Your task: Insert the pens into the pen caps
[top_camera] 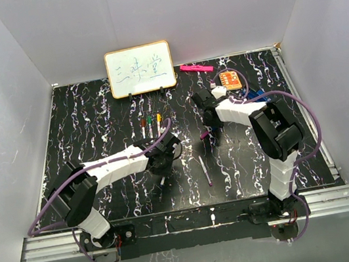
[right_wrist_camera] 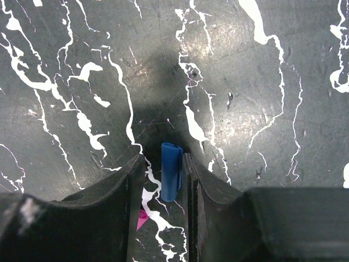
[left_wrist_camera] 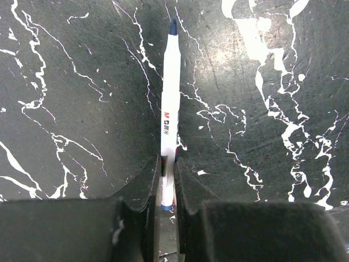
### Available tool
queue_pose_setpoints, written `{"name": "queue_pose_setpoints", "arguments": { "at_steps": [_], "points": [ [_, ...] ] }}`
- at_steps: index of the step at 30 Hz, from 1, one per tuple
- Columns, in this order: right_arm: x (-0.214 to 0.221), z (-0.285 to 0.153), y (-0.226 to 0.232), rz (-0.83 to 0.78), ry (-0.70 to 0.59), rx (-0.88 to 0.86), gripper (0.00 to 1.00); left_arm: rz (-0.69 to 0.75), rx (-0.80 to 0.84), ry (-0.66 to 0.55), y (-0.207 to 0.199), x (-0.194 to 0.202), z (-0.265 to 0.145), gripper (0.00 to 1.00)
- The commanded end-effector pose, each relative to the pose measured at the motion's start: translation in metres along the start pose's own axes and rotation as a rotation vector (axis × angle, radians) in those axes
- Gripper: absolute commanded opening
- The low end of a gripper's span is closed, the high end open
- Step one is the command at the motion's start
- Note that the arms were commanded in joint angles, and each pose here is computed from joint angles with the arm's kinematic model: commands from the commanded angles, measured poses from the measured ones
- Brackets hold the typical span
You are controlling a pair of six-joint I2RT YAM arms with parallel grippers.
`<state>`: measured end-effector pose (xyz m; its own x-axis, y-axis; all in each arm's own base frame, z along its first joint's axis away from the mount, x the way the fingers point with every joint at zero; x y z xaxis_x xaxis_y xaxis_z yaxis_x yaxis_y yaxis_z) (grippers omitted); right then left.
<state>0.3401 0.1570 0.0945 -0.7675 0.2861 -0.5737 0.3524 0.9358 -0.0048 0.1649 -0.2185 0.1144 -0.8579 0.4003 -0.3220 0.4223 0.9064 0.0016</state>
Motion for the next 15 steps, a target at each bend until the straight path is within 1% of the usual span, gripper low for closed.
{"name": "queue_pose_setpoints", "arguments": {
  "at_steps": [1,2,3,5,10,12,14,15],
  "points": [
    [0.022,0.018,-0.010,-0.041,0.080,0.076,0.30,-0.007,-0.014,-0.004,0.002,-0.001,-0.002,0.00],
    [0.023,0.019,-0.011,-0.043,0.084,0.077,0.29,-0.007,-0.014,-0.003,0.002,-0.001,-0.001,0.00],
    [0.024,0.020,-0.010,-0.045,0.090,0.075,0.26,-0.008,-0.014,-0.005,0.003,-0.001,-0.002,0.00],
    [0.027,0.021,-0.011,-0.047,0.104,0.074,0.23,-0.008,-0.018,-0.002,0.003,0.000,-0.002,0.00],
    [0.038,0.023,-0.014,-0.058,0.157,0.062,0.10,-0.013,-0.018,-0.009,0.004,0.000,-0.004,0.00],
    [0.044,0.023,-0.017,-0.066,0.178,0.070,0.09,-0.013,-0.018,-0.010,0.004,0.000,-0.004,0.00],
    [0.049,0.023,-0.022,-0.074,0.195,0.082,0.05,-0.014,-0.017,-0.013,0.004,0.000,-0.005,0.00],
    [0.052,0.023,-0.024,-0.080,0.202,0.087,0.00,-0.013,-0.016,-0.014,0.004,0.000,-0.004,0.00]
  ]
}}
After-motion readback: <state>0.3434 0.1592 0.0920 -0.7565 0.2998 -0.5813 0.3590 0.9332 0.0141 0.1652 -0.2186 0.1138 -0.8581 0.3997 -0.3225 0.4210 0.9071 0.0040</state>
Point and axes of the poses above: each gripper's point midway between its finger pads, its own z axis out along the fingers, its own y axis along the line the jaws close on, x = y × z, the point moved 9 cm from there along -z, back along the fingers
